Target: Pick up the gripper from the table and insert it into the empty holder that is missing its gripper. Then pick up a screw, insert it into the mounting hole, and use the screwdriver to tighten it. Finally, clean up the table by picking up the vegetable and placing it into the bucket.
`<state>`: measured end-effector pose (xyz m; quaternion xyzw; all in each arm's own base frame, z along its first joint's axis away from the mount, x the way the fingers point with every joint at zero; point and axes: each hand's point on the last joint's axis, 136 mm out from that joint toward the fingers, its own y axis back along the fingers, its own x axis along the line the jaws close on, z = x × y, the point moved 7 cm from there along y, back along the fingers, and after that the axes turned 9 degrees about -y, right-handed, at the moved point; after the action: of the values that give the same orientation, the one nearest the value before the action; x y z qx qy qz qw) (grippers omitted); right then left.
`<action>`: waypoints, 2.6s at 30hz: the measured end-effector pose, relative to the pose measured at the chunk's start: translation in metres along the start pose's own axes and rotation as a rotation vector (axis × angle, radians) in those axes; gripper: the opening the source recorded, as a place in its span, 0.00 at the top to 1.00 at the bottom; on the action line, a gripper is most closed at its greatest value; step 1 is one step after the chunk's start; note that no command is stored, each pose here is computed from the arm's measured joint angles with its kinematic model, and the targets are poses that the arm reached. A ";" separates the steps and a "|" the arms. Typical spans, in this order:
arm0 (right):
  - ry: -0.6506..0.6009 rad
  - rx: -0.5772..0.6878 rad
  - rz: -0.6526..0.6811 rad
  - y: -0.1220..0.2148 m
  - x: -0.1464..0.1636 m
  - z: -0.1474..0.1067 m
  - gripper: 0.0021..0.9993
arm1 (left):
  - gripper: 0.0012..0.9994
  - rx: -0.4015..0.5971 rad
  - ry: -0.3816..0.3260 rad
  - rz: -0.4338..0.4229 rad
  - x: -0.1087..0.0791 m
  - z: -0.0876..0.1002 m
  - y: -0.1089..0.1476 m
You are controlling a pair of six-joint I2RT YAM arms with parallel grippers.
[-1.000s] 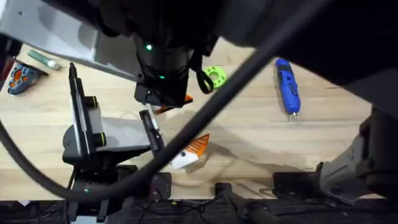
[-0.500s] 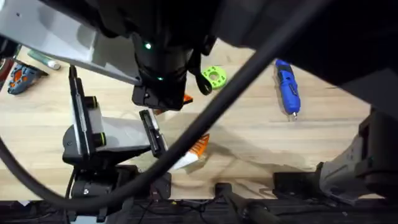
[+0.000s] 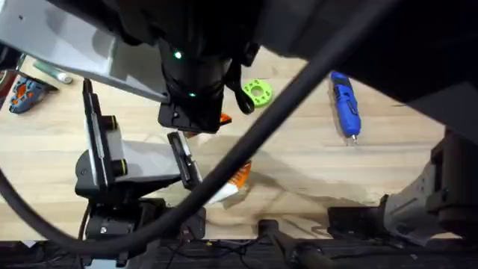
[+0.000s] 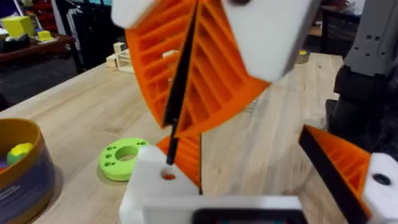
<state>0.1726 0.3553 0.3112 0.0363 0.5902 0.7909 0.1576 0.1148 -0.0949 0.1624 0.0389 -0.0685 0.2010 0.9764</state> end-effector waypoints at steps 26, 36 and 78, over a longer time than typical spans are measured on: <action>0.002 0.023 0.004 -0.010 0.001 0.002 1.00 | 0.01 0.000 0.000 0.000 0.000 0.000 0.000; 0.002 0.024 0.004 -0.011 0.001 0.002 1.00 | 0.01 0.000 0.000 0.000 0.000 0.000 0.000; 0.005 0.061 0.014 -0.031 0.002 0.006 1.00 | 0.01 0.000 0.005 -0.001 0.000 0.000 0.000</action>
<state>0.1787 0.3694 0.2839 0.0433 0.6143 0.7735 0.1496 0.1147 -0.0950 0.1624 0.0384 -0.0661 0.2006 0.9767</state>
